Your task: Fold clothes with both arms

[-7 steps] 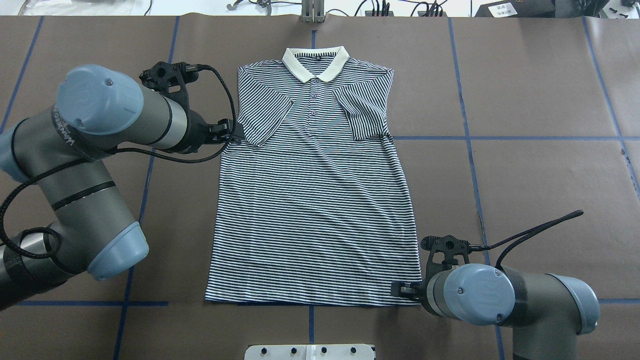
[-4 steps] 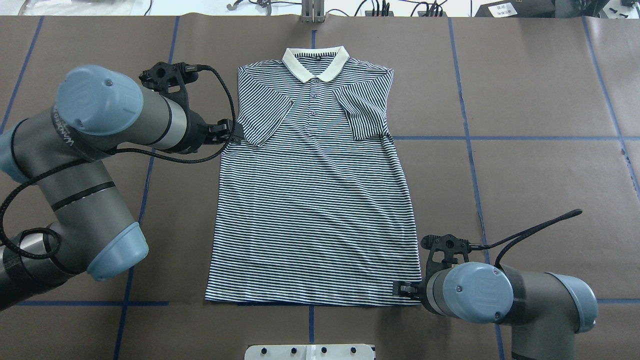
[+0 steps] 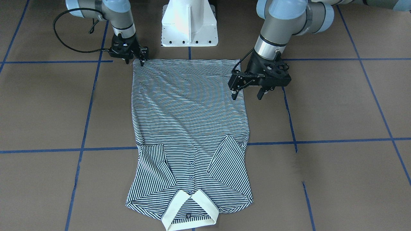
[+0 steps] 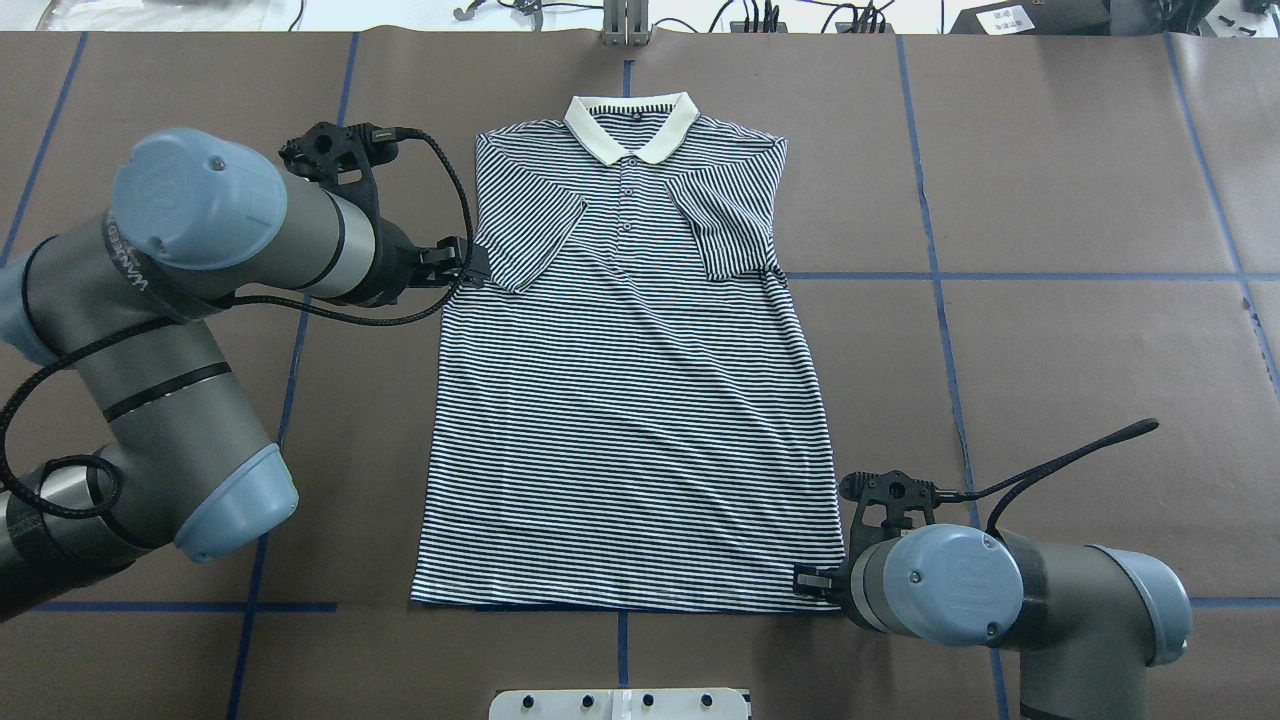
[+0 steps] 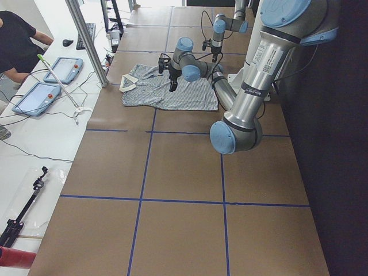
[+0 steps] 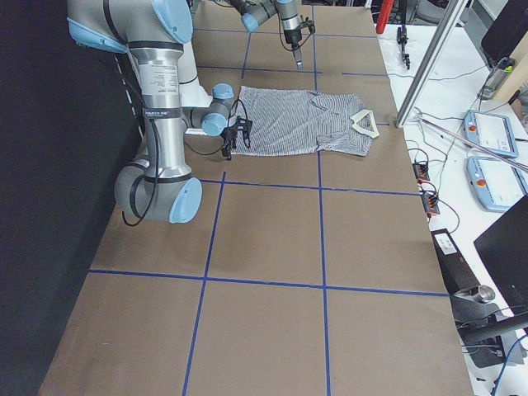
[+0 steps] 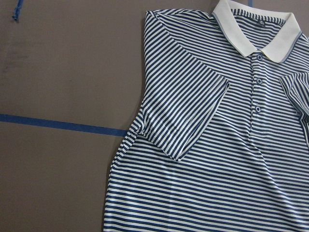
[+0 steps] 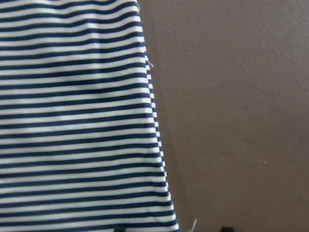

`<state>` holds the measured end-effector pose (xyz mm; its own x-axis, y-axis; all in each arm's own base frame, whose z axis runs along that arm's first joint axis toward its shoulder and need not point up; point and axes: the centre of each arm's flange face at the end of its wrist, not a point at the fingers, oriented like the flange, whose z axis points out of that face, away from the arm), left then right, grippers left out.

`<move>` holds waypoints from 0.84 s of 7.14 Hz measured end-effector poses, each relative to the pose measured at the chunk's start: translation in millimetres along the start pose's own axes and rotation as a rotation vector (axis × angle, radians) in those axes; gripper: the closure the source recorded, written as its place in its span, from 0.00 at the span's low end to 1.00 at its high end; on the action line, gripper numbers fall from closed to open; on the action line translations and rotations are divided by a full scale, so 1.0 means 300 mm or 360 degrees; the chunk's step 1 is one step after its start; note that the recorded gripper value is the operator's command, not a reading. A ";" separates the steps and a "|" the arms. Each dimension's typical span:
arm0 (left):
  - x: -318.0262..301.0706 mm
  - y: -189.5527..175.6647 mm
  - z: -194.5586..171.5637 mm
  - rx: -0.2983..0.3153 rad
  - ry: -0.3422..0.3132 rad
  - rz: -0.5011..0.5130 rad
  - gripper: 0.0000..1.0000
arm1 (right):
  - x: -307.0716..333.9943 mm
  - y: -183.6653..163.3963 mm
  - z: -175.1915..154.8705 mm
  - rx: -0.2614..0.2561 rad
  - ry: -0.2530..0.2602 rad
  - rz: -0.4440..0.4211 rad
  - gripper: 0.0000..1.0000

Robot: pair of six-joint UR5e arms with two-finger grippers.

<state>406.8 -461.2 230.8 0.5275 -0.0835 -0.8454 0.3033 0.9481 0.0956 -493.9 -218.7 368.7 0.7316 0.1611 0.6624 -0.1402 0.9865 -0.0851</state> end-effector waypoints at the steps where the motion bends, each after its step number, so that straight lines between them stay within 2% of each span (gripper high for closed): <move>1: -0.001 0.000 0.000 0.0000 -0.0001 0.0000 0.00 | 0.000 0.001 -0.001 -0.0006 0.0000 0.0000 1.00; 6: 0.003 0.007 0.004 -0.0005 0.0000 0.0000 0.00 | -0.009 0.005 -0.031 -0.0018 -0.0030 0.0013 1.00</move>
<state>408.8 -459.7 231.0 0.5278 -0.0833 -0.8453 0.3008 0.9490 0.0942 -489.8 -217.4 359.8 0.7178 0.1687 0.6755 -0.1387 0.9854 -0.0988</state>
